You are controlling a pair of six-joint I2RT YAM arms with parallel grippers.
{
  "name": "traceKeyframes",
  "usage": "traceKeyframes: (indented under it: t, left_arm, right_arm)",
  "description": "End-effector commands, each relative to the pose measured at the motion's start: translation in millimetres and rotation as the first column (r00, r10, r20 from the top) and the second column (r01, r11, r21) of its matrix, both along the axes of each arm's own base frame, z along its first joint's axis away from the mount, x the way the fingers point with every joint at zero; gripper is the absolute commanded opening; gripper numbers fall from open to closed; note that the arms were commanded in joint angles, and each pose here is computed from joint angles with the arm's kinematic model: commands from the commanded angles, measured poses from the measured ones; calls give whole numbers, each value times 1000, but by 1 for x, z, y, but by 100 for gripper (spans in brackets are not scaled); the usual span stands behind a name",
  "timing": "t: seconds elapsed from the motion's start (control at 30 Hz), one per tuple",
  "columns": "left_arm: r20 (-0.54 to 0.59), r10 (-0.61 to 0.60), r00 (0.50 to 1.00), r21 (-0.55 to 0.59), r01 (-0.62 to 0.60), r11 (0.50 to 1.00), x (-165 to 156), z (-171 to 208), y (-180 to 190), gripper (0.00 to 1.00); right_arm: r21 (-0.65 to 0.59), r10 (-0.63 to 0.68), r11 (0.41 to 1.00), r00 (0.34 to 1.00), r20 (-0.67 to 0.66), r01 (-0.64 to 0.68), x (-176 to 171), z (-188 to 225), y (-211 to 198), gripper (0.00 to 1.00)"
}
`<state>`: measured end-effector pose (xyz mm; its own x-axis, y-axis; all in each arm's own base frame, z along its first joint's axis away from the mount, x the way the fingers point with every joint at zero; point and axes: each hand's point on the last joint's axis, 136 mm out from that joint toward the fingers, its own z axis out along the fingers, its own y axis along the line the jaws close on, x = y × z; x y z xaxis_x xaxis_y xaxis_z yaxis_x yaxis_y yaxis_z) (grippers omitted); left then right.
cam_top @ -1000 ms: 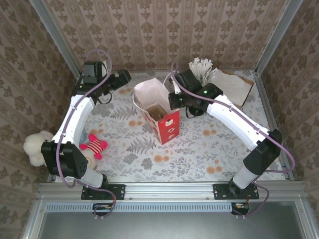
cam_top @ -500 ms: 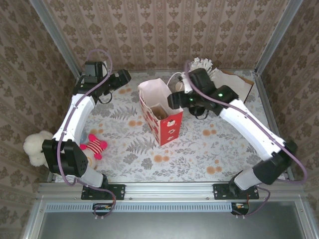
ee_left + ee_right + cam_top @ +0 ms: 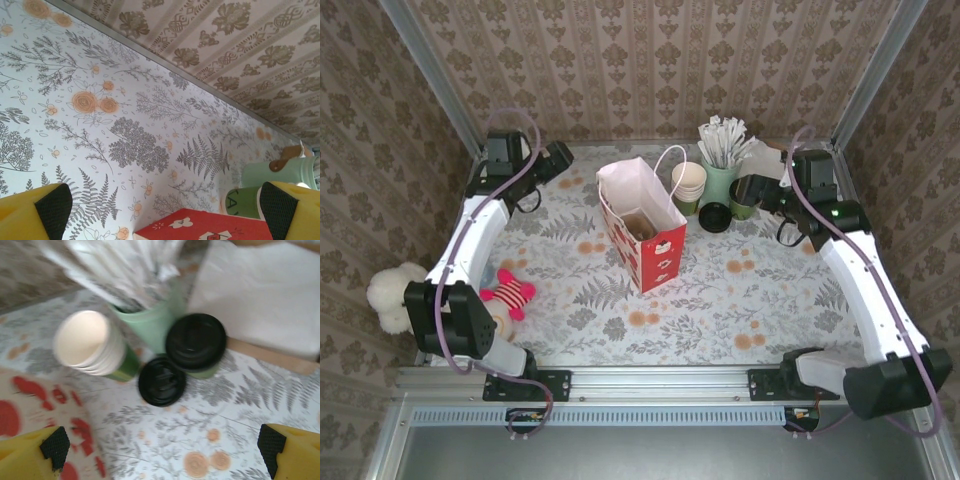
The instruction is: Pack the takeout coffee
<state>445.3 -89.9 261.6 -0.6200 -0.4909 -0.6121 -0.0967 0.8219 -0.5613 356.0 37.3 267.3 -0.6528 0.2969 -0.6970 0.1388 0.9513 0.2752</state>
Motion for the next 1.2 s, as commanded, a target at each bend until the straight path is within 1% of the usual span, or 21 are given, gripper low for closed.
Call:
traceKeyframes:
  t: [0.0, 0.1, 0.2, 0.3, 0.4, 0.6, 0.77, 0.97, 1.07, 1.17]
  left_arm:
    - [52, 51, 997, -20, -50, 999, 2, 15, 11, 100]
    - [38, 53, 998, -24, -52, 998, 3, 10, 13, 100]
    - [26, 59, 998, -27, -59, 998, 3, 6, 16, 100]
    - [15, 65, 998, -24, -64, 998, 2, 3, 20, 100]
    - [2, 78, 997, -17, -78, 997, -1, 1, 26, 100]
    - [-8, 99, 995, -13, -99, 995, -5, -4, 31, 100]
    - [-12, 99, 995, -17, -100, 995, -3, -5, 31, 100]
    - [-16, 98, 995, -18, -98, 995, -3, -7, 31, 100]
    - [-21, 96, 995, -19, -96, 995, -4, -8, 30, 100]
    - [-26, 97, 995, -18, -98, 995, -5, -10, 30, 100]
  right_arm:
    - [30, -45, 998, 998, -46, 46, 20, -26, -10, 100]
    - [-1, -99, 995, 990, -97, 99, 42, -55, -19, 100]
    - [-10, -111, 994, 988, -105, 111, 69, -73, -26, 100]
    - [-31, -58, 998, 990, -132, 54, 93, -89, -24, 100]
    - [-54, -16, 999, 982, -190, 6, 105, -107, -22, 100]
    - [-2, 62, 998, 977, -206, -63, 114, -123, -8, 100]
    - [8, 77, 997, 971, -225, -77, 118, -132, -5, 100]
    - [3, 64, 998, 968, -244, -65, 120, -141, -7, 100]
    - [11, 75, 997, 967, -242, -75, 119, -141, -6, 98]
    - [13, 79, 997, 971, -227, -78, 116, -139, -6, 93]
